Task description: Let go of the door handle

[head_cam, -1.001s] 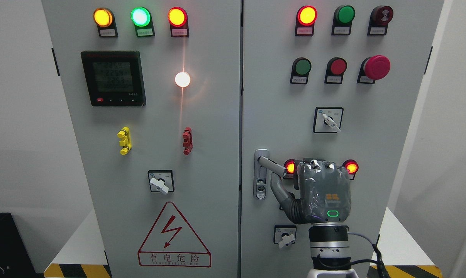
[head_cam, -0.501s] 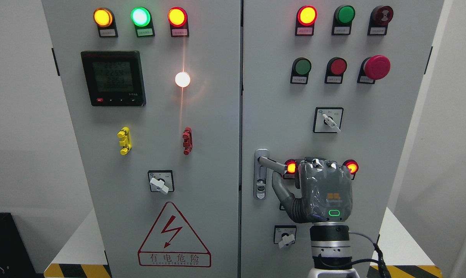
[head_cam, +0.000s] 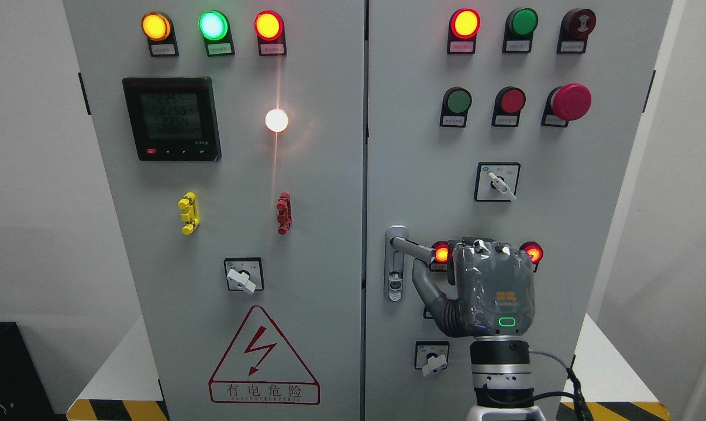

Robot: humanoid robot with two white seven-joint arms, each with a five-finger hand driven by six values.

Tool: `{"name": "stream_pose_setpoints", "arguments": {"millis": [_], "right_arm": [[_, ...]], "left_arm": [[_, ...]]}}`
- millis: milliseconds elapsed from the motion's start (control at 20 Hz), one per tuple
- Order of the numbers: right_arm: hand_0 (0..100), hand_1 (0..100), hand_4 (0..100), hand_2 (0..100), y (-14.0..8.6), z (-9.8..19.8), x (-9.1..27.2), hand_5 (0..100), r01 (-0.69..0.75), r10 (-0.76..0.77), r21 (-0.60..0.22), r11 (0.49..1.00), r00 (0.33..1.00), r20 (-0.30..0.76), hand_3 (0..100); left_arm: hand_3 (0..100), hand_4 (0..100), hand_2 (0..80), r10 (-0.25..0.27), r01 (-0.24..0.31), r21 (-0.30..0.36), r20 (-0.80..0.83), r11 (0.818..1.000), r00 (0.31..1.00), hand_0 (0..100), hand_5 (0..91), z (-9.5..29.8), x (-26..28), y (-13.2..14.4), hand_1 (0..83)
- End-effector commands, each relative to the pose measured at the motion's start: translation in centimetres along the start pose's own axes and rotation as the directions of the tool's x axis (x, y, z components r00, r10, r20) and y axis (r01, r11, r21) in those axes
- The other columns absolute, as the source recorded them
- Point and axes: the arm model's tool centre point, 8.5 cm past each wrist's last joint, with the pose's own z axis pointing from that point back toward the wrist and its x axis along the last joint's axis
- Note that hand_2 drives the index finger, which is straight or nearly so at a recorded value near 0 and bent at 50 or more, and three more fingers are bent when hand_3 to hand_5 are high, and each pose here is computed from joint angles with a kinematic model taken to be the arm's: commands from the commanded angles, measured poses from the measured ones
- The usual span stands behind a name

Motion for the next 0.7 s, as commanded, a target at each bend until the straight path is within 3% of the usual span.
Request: {"name": "stream_pose_setpoints", "arguments": {"millis": [0,651], "right_arm": [[46,43,100,94,-0.03,-0.03,-0.03,100,0.0,0.0,-0.001,1.0,1.0,-0.001,100],[46,43,100,93,-0.24,-0.1,-0.04,100,-0.001,0.001,-0.009,1.0,1.0,0.0,100]], "left_arm": [[0,0,0.0,0.001,-0.001,0.002,-0.009,1.0,1.0,12,0.0,0.07,-0.58,0.1,55.6],[0,0,0.0,0.002,-0.002,0.0,-0.009,1.0,1.0,12,0.0,0.07,-0.59,0.0,55.6]]}}
